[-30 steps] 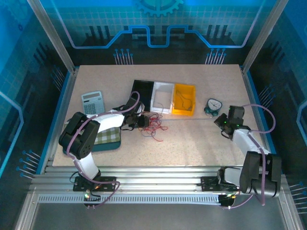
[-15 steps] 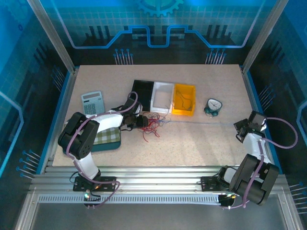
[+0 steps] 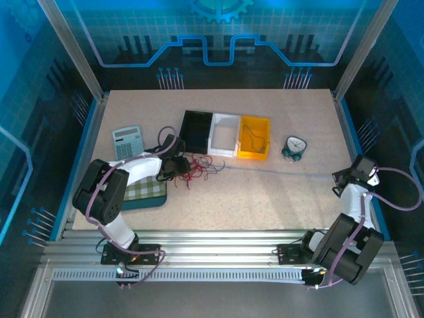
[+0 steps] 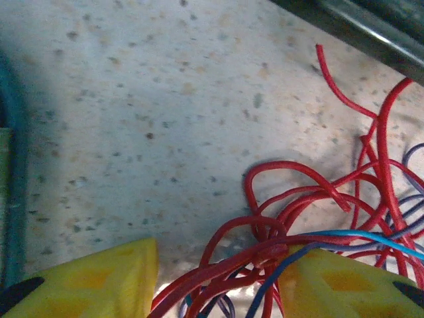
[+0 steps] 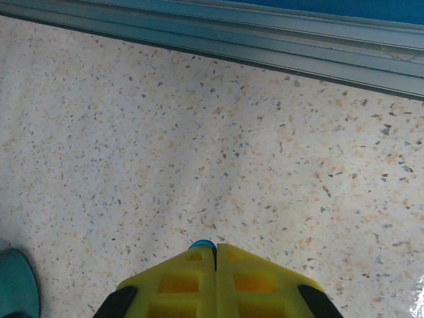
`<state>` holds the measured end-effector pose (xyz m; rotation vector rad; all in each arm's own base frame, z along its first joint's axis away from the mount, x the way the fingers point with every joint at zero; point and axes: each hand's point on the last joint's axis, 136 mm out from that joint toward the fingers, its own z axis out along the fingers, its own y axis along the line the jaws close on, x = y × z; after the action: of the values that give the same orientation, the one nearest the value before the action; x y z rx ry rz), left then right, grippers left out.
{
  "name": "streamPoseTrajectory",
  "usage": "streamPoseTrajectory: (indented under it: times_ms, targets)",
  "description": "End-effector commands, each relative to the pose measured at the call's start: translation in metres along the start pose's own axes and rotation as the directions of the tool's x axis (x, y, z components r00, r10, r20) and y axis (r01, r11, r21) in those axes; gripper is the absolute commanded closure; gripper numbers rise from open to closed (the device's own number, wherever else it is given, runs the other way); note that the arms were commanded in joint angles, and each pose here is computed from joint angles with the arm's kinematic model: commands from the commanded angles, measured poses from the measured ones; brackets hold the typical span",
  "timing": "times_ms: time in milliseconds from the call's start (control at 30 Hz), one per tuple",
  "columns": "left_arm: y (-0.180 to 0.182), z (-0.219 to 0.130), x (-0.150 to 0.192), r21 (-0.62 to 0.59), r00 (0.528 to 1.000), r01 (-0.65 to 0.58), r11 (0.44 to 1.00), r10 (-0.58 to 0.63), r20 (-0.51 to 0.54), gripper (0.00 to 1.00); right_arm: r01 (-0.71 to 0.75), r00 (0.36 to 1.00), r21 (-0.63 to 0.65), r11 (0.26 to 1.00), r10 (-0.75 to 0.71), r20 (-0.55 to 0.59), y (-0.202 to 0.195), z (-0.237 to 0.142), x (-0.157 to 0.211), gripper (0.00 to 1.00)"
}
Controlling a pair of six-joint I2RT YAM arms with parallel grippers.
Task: Untangle the cables
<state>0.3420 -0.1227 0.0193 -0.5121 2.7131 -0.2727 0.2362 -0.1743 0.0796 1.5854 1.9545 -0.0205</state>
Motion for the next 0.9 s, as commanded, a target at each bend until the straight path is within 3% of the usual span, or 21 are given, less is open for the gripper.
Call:
streamPoseTrajectory:
  times_ms: [0, 100, 233, 367, 533, 667, 867]
  targets:
    - [0.033, -0.002, 0.003, -0.141, 1.000, 0.024, 0.990, -0.025, -0.004, 0.66, 0.033, 0.997, 0.012, 0.999, -0.034, 0.074, 0.011, -0.010, -0.018, 1.00]
    - [0.008, 0.002, 0.006, -0.073, 0.998, -0.064, 0.995, 0.063, -0.026, 0.82, 0.289, 0.957, -0.113, 0.951, -0.284, 0.062, 0.068, -0.019, 0.014, 1.00]
    - [-0.023, 0.008, 0.017, -0.026, 0.981, -0.188, 0.982, 0.186, -0.053, 0.98, 0.560, 0.826, -0.231, 0.795, -0.556, 0.088, 0.121, -0.037, 0.077, 0.97]
    - [-0.044, 0.011, 0.025, 0.006, 0.960, -0.275, 0.961, 0.275, -0.060, 1.00, 0.689, 0.705, -0.339, 0.641, -0.700, 0.111, 0.145, -0.051, 0.140, 0.95]
    - [-0.051, 0.013, 0.030, 0.047, 0.951, -0.295, 0.954, 0.298, -0.081, 1.00, 0.779, 0.490, -0.524, 0.343, -0.855, 0.168, 0.169, -0.073, 0.223, 0.93]
    - [-0.051, 0.014, 0.033, 0.052, 0.948, -0.298, 0.953, 0.302, -0.096, 1.00, 0.736, 0.300, -0.673, 0.065, -0.924, 0.238, 0.181, -0.099, 0.289, 0.93]
    - [-0.052, 0.015, 0.034, 0.052, 0.947, -0.302, 0.952, 0.306, -0.098, 1.00, 0.616, 0.146, -0.786, -0.055, -0.972, 0.182, 0.178, -0.107, 0.347, 0.94]
